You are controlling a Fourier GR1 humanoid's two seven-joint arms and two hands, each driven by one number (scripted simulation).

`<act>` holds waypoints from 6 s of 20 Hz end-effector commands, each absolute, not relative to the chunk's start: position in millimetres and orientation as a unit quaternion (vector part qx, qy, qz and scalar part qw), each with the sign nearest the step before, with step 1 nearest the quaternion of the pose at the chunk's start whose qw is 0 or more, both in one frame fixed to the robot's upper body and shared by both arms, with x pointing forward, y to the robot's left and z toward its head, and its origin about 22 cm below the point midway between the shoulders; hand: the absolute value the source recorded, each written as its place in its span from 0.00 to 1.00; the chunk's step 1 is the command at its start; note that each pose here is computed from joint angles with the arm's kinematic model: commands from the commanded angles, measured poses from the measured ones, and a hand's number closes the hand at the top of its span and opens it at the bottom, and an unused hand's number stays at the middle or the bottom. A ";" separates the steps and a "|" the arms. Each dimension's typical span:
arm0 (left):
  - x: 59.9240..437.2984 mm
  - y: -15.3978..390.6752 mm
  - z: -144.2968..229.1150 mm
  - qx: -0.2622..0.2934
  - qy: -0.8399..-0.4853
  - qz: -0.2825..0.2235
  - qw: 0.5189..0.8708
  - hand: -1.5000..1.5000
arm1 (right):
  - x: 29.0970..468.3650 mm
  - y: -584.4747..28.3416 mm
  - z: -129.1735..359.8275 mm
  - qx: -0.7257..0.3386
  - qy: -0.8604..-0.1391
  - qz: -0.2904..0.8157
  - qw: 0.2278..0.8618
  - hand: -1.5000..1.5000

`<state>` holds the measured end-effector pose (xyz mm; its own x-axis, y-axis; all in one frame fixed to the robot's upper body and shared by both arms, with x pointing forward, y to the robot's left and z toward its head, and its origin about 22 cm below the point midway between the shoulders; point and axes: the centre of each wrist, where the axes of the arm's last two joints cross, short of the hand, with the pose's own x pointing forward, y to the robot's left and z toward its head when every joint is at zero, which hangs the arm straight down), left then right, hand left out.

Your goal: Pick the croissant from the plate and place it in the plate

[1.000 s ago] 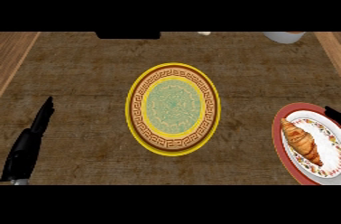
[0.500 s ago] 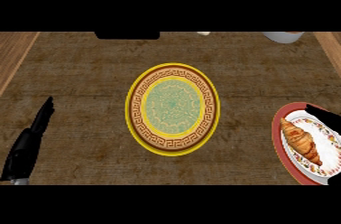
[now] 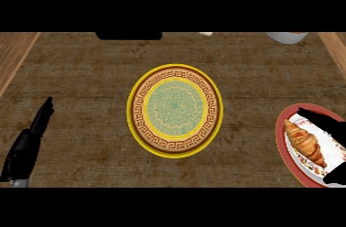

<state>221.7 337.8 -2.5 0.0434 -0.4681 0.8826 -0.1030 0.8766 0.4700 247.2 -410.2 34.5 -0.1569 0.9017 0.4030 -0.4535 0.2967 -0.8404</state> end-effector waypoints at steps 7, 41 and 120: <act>224.0 334.2 -24.2 0.210 -0.680 -0.134 0.689 0.50 | 259.1 -417.6 -6.1 -0.214 -0.511 0.558 0.618 0.00; 224.2 340.3 1.1 0.207 -0.672 -0.129 0.699 0.50 | 384.0 -386.9 95.1 -0.417 -0.666 0.395 0.476 1.00; 225.8 333.7 3.5 0.205 -0.686 -0.141 0.684 0.50 | 407.8 -343.3 64.7 -0.032 -0.798 0.111 0.592 0.00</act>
<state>220.5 334.2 -1.3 0.0301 -0.4689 0.8828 -0.0967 0.8777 0.4694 407.5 -309.1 59.5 -0.2854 0.1818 0.9410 -0.0721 0.9750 -0.2102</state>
